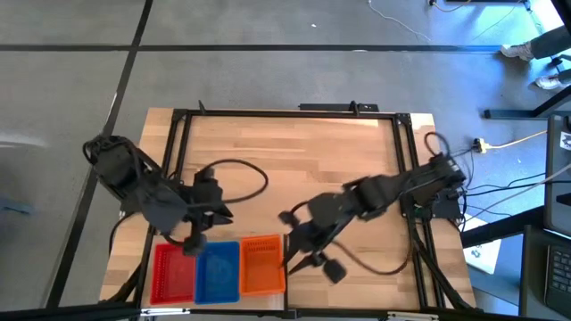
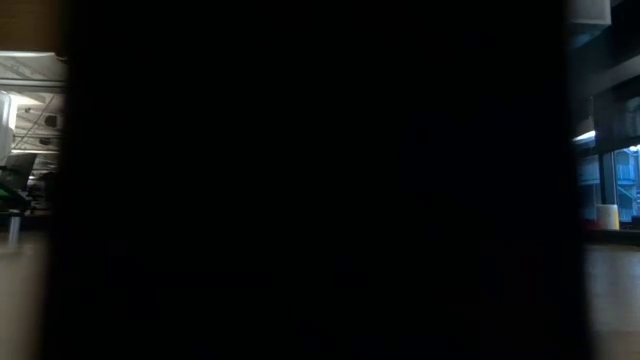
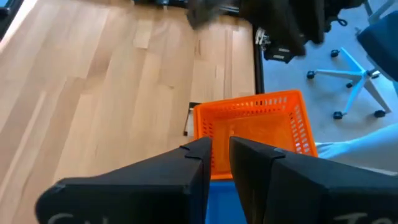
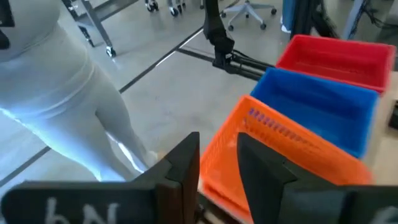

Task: Stack baskets on shelf by color
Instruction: Stack the orange bin on top of the other orange bin on the shelf, then return to Home Position

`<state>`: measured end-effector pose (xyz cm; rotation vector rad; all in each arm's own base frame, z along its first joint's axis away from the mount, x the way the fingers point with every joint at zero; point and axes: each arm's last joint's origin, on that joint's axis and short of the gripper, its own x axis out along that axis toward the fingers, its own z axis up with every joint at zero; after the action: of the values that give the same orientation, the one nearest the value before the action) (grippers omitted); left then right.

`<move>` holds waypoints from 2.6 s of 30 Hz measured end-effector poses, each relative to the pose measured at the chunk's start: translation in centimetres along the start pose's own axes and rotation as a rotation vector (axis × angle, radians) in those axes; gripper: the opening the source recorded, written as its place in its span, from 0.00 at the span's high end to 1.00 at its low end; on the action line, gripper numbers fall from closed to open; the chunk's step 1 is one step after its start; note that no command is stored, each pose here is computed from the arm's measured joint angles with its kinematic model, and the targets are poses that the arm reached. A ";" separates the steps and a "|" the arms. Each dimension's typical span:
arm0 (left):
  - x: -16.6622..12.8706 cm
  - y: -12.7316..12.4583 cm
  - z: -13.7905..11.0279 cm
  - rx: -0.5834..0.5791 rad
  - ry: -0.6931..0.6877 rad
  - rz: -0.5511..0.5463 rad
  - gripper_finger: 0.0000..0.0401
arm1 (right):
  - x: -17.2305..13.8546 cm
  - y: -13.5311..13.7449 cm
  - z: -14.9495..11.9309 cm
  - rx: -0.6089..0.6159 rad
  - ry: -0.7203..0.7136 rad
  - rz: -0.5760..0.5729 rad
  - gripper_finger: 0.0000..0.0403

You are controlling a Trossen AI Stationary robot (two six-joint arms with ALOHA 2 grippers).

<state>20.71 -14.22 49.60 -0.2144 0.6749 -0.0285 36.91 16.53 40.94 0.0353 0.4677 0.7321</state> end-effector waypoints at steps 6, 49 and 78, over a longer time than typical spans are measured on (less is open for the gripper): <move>-1.6 0.4 -0.3 0.022 -0.010 -0.028 0.88 | 4.9 -0.7 -1.3 -0.026 -0.026 0.020 0.74; -1.9 0.3 -0.9 0.050 0.027 -0.022 0.88 | 9.3 1.9 -3.1 -0.049 -0.044 0.011 0.74; -10.2 5.2 -3.1 0.244 -0.115 0.045 1.00 | -20.6 9.8 -0.5 0.092 -0.015 -0.920 0.99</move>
<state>10.57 -8.71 52.42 0.0342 0.5556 -0.0546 17.13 10.40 50.56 -0.0860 0.4435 -0.1924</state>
